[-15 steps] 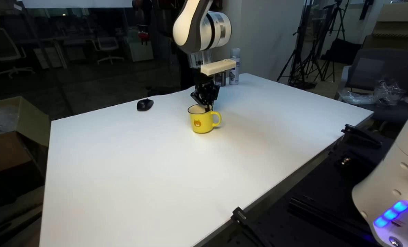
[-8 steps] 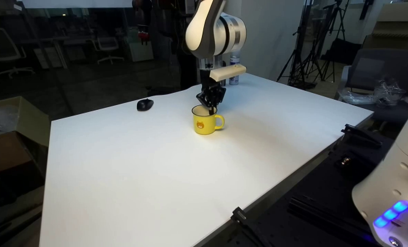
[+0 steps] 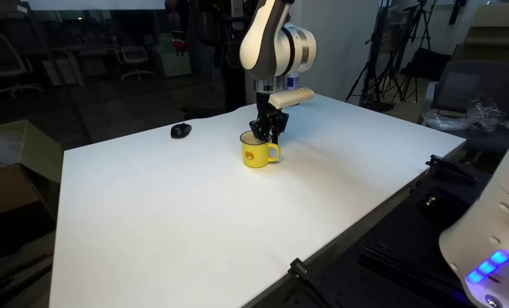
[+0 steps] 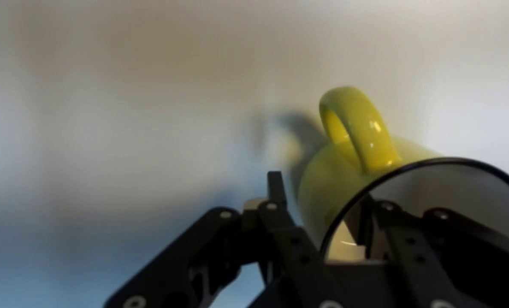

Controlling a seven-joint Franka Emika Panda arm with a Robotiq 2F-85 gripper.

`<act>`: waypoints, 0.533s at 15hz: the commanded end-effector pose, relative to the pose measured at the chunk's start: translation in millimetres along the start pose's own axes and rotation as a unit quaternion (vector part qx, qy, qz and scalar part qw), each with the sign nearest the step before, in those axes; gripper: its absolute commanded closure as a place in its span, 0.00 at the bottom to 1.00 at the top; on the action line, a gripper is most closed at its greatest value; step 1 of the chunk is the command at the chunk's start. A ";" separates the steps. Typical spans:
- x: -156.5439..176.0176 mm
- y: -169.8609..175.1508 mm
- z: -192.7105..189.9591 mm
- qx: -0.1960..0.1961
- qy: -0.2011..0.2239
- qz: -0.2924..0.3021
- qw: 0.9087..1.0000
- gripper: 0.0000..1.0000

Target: Move the mug forward.

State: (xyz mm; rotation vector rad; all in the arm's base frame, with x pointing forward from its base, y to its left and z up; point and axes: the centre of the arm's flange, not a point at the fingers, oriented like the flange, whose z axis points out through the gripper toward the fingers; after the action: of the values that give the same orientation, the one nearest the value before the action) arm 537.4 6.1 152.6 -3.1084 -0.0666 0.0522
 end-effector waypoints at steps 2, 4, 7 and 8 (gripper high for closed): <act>-15.0 3.8 3.6 0.010 0.004 0.003 1.000 0.23; -16.4 6.2 -0.3 0.008 0.010 0.003 1.000 0.11; -12.4 9.5 -10.4 0.003 0.029 0.006 1.000 0.00; -10.5 10.1 -16.5 0.003 0.039 0.006 0.999 0.00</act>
State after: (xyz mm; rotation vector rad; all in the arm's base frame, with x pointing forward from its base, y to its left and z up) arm 530.3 -1.2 149.5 -3.1049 -0.0531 0.0093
